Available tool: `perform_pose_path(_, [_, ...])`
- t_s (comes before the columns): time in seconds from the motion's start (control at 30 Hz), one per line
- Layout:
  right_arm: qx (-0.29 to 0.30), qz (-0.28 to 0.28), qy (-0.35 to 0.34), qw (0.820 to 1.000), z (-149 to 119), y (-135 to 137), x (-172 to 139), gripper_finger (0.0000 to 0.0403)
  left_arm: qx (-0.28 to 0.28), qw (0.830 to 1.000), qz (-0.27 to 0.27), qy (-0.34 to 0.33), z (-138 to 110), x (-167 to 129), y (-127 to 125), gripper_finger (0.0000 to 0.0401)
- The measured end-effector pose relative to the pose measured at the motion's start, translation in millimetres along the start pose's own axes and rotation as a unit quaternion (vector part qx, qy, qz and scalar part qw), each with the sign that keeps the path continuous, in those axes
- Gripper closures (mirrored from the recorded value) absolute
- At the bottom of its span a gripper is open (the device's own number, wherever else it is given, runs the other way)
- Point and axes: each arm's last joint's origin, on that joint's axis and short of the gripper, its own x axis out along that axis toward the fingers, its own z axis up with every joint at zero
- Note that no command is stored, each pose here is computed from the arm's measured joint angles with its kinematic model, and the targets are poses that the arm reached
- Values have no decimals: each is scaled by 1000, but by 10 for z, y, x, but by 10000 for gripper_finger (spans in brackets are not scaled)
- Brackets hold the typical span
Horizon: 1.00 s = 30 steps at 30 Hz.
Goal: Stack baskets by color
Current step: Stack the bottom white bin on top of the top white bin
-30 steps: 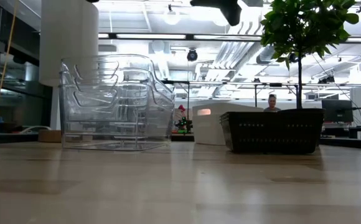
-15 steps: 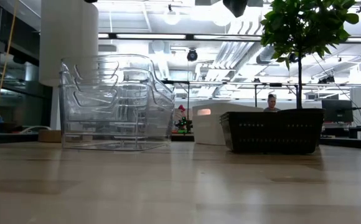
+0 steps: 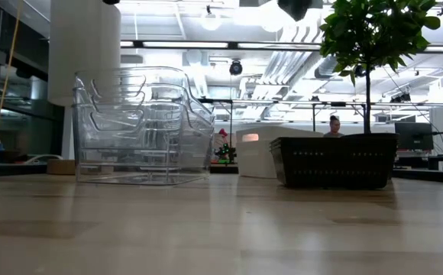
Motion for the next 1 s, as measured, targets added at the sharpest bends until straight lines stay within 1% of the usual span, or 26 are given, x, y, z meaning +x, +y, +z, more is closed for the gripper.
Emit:
perform_pose_path(0.1, [42, 25, 74, 996, -136, 50, -17, 219, 0, 1000, 2, -1, 0, 0, 1, 401])
perform_pose_path(0.13, [62, 33, 106, 992, -198, 78, -25, 220, 0, 1000, 2, -1, 0, 0, 1, 401])
perform_pose_path(0.2, [105, 50, 173, 978, -336, 168, -52, 219, 0, 1000, 2, 0, -1, 0, 1, 401])
perform_pose_path(0.27, [144, 52, 242, 958, -501, 282, -95, 219, -1, 1000, 2, -1, 0, 0, 1, 401])
perform_pose_path(0.3, [163, 43, 278, 946, -595, 342, -126, 220, 0, 1000, 2, -1, 0, 0, 1, 401])
perform_pose_path(0.4, [238, -8, 357, 904, -856, 537, -248, 219, -2, 1000, 4, -1, 1, 0, 2, 401])
perform_pose_path(0.47, [293, -55, 388, 872, -1015, 670, -343, 220, -2, 1000, 7, -2, 1, 0, 4, 401])
perform_pose_path(0.53, [348, -100, 391, 846, -1147, 802, -430, 220, -2, 1000, 11, -3, 2, 0, 7, 401])
perform_pose_path(0.6, [400, -139, 374, 825, -1260, 927, -501, 220, -2, 1000, 13, -4, 2, 0, 7, 401])
perform_pose_path(0.67, [454, -182, 350, 799, -1373, 1015, -540, 220, -2, 1000, 13, -4, 2, 0, 7, 401])
perform_pose_path(0.77, [518, -264, 335, 741, -1570, 1067, -535, 220, -2, 1000, 13, -4, 2, 0, 7, 401])
perform_pose_path(0.83, [534, -313, 338, 709, -1710, 1078, -490, 220, -2, 1000, 13, -4, 3, 0, 7, 401])
perform_pose_path(0.87, [533, -335, 339, 699, -1774, 1073, -462, 220, -2, 1000, 13, -4, 3, 0, 7, 401])
perform_pose_path(0.93, [531, -369, 333, 686, -1873, 1048, -385, 220, -2, 1000, 13, -4, 2, 0, 7, 401])
perform_pose_path(1.0, [531, -385, 320, 683, -1936, 1018, -280, 220, -2, 1000, 13, -4, 3, 0, 7, 401])
